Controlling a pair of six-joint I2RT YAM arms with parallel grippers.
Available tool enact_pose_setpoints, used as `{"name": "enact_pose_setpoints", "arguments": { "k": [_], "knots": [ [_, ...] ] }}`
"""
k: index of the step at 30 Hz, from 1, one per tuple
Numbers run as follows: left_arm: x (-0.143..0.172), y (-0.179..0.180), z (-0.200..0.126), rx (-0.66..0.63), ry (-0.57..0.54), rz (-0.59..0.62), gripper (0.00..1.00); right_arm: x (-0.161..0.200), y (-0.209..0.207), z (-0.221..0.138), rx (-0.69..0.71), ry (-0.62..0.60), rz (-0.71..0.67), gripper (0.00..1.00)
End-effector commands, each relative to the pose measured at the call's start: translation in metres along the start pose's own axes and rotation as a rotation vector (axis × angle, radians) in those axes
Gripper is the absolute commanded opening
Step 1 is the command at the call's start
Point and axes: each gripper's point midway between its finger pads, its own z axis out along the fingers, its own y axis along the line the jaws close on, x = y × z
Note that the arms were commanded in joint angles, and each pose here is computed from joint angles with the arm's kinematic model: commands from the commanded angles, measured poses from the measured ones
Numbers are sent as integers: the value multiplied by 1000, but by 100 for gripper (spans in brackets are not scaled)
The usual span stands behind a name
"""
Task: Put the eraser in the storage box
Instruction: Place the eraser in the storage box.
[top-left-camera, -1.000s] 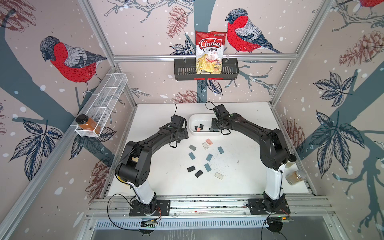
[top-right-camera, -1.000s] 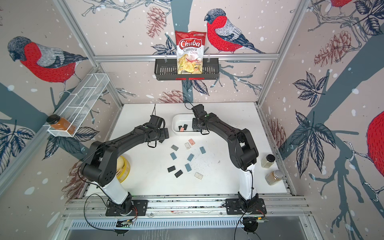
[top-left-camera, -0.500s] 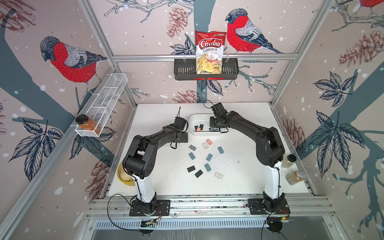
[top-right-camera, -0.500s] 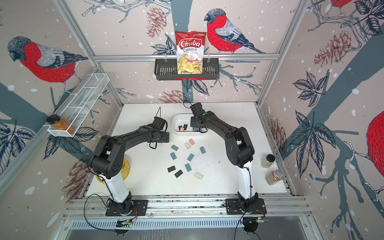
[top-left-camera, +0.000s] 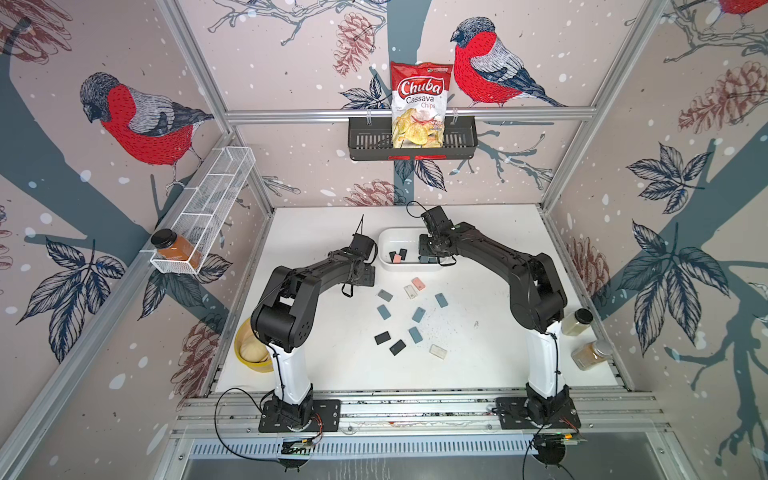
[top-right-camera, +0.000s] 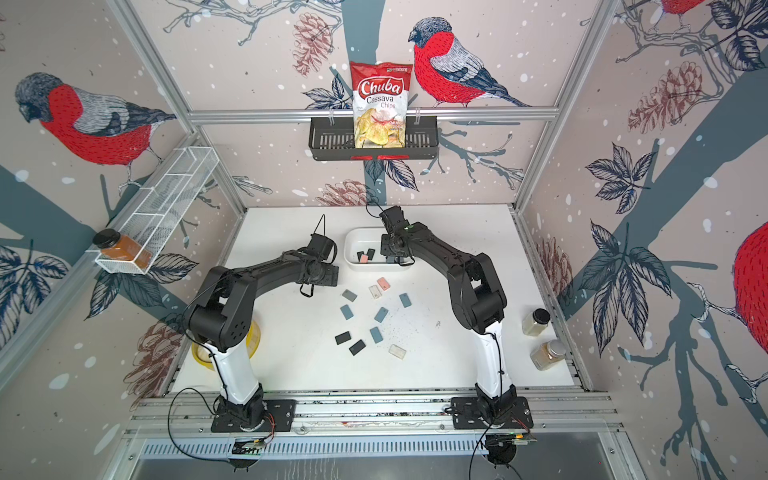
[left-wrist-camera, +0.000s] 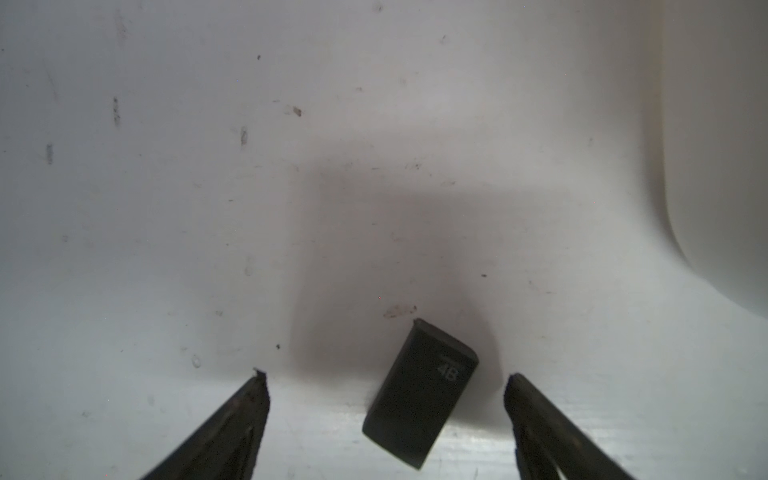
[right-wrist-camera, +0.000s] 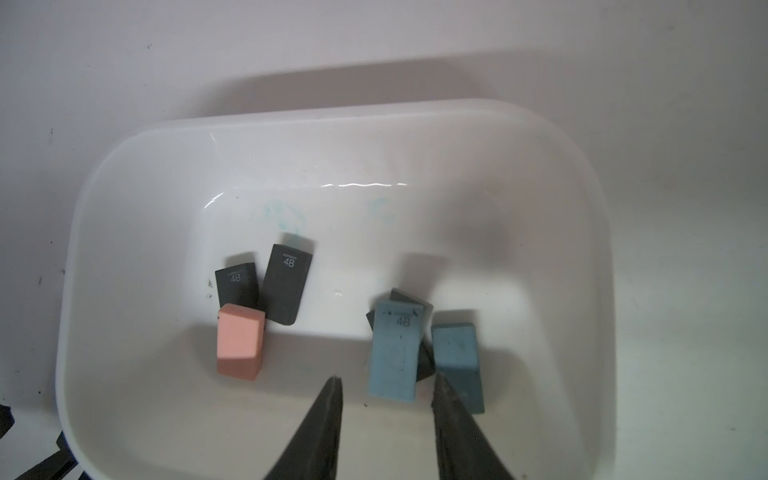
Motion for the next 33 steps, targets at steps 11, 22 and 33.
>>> {"name": "enact_pose_setpoints", "arguments": {
  "k": [11,22,33],
  "knots": [
    [-3,-2,3,17,9,25,83,-16,-1,-40,-19,-103,35,83],
    [0,-7,5,43,26,35,75,-23,-5,-69,-33,-170,61,100],
    [5,-9,8,50,53,46,62,-25,-9,-76,-17,-183,78,100]
  ]
}}
